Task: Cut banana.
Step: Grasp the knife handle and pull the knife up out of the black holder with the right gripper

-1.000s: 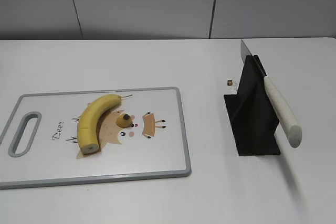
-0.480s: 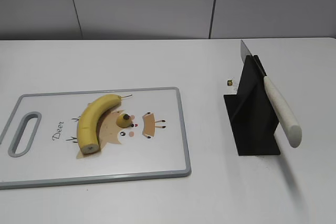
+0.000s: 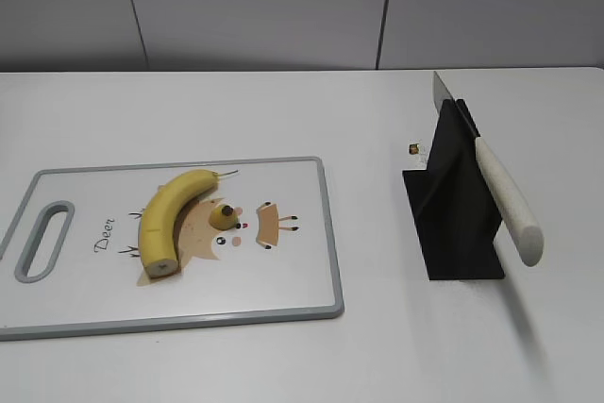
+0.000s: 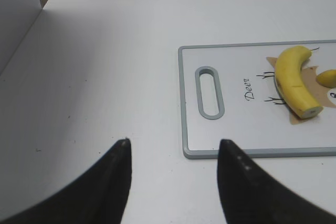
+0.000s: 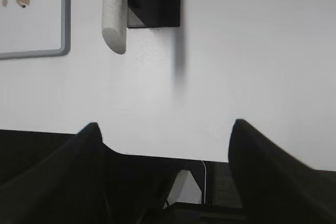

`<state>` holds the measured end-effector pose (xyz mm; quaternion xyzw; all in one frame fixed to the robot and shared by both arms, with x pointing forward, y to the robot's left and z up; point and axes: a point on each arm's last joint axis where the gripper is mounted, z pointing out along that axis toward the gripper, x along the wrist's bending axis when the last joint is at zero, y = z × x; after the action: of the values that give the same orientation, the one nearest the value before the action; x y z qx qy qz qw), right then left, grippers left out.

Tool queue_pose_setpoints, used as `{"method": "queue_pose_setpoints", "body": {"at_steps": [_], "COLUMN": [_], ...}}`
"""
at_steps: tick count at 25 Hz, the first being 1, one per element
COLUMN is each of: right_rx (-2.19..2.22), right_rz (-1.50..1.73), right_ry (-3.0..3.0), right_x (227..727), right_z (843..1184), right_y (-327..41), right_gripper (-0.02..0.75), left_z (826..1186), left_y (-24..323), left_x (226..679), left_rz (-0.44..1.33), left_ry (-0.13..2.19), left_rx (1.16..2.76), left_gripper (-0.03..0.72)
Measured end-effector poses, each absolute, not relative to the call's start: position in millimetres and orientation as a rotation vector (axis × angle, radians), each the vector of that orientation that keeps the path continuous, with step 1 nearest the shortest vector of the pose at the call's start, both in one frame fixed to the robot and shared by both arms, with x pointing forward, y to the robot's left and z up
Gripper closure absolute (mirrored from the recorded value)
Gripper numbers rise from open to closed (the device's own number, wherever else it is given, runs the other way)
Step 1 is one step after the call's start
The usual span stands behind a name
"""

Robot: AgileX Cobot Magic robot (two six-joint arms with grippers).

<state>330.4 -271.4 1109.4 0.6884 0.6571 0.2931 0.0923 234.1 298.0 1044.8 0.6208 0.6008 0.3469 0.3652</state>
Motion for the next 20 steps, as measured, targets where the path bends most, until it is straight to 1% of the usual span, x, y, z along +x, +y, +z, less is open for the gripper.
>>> {"method": "queue_pose_setpoints", "body": {"at_steps": [7, 11, 13, 17, 20], "right_rx": [1.98, 2.012, 2.037, 2.063, 2.039], "right_rz": [0.731, 0.672, 0.639, 0.611, 0.56], "right_ry": [2.139, 2.178, 2.198, 2.271, 2.34], "right_x": [369, 399, 417, 447, 461], "right_z": [1117, 1120, 1118, 1112, 1104], "right_y": [-249, -237, -230, -215, -201], "right_gripper": [0.176, 0.178, 0.193, 0.253, 0.271], "left_z": [1045, 1045, 1045, 1045, 1045], "left_y": [298, 298, 298, 298, 298], "left_x": [234, 234, 234, 234, 234], "left_rz": [0.892, 0.893, 0.893, 0.894, 0.894], "left_ry": [1.545, 1.545, 1.545, 1.546, 1.546], "left_rx": [1.596, 1.597, 1.597, 1.597, 1.597], "left_gripper": [0.174, 0.174, 0.174, 0.174, 0.178]}}
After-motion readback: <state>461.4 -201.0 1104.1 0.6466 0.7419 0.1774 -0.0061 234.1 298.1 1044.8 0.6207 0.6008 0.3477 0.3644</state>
